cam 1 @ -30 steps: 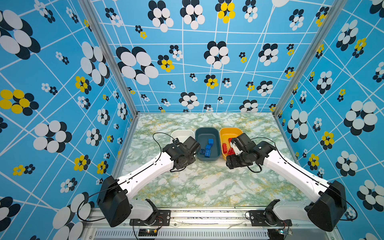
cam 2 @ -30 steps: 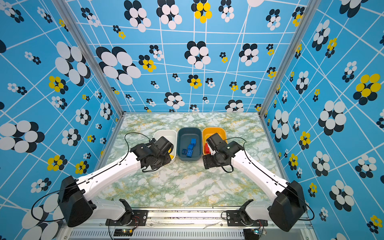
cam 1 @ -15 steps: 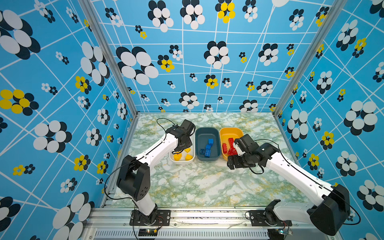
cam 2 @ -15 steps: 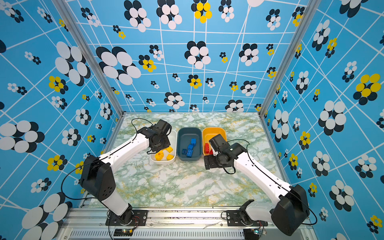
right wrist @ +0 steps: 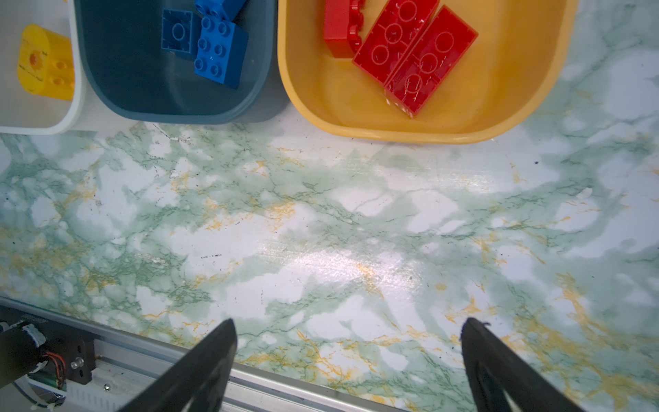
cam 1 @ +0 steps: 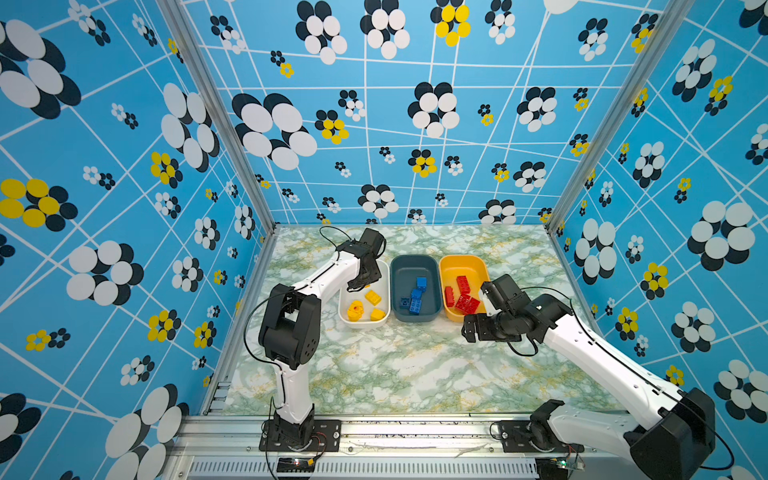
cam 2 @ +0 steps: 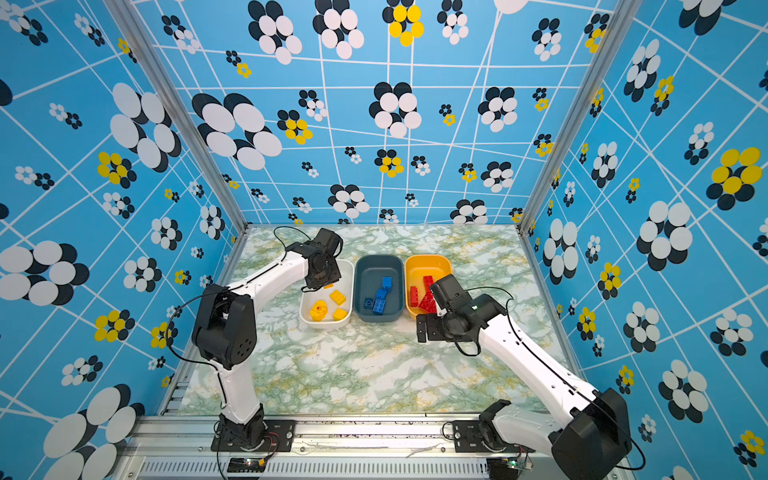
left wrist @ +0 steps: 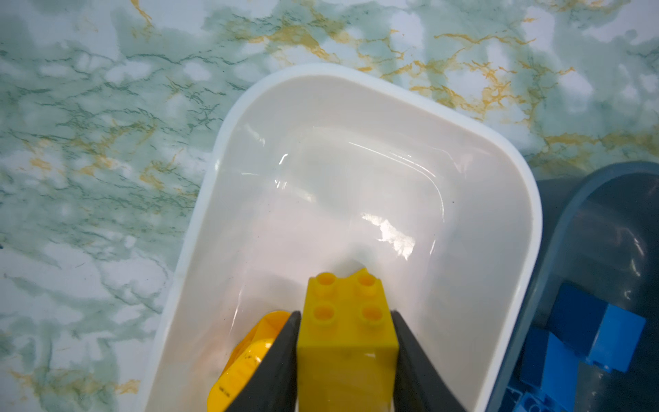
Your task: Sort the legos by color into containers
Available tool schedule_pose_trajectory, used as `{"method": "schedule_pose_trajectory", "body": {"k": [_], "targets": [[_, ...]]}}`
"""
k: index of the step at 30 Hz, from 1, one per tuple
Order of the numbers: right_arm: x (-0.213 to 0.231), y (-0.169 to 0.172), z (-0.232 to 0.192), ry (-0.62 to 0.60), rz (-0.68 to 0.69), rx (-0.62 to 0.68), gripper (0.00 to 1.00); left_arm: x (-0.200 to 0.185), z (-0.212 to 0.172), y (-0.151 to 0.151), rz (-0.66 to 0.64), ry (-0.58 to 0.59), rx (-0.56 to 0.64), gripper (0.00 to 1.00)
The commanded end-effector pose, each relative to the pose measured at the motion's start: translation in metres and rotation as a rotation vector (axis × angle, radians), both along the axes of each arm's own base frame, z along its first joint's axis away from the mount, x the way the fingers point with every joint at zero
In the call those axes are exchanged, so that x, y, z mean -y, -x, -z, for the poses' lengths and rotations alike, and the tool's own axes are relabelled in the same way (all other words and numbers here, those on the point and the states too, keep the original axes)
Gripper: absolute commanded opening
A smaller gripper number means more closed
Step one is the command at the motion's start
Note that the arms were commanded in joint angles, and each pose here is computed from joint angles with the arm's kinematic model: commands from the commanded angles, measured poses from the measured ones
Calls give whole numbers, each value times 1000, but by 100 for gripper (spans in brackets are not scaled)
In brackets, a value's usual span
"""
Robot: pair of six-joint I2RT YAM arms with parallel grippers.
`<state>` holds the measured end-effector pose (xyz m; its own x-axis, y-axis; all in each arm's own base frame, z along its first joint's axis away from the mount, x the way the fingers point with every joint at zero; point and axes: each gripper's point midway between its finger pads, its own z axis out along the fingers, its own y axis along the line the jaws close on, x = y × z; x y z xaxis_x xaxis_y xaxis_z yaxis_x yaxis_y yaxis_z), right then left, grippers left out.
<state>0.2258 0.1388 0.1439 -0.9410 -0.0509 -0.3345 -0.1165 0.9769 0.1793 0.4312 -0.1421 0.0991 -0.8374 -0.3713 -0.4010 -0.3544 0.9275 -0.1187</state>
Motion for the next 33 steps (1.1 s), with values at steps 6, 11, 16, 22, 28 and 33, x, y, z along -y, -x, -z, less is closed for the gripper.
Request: {"method": "schedule_pose_trajectory", "body": {"k": [6,11,16,22,28,33], "targets": [[6,-1,0,-17,36,-7,99,3,-15,-8,30,-18,48,77],[5,-12,-2,-30,34,14,99,7,-32,-4,61,-19,106,88],[9,-27,-9,-42,33,51,99,5,-59,8,92,-17,206,94],[19,-51,-13,-60,44,117,99,-11,-67,33,118,-44,274,99],[33,-82,-14,-65,74,209,99,-31,-65,65,152,-83,339,99],[52,-111,-11,-38,115,299,99,-50,-65,80,186,-135,410,99]]}}
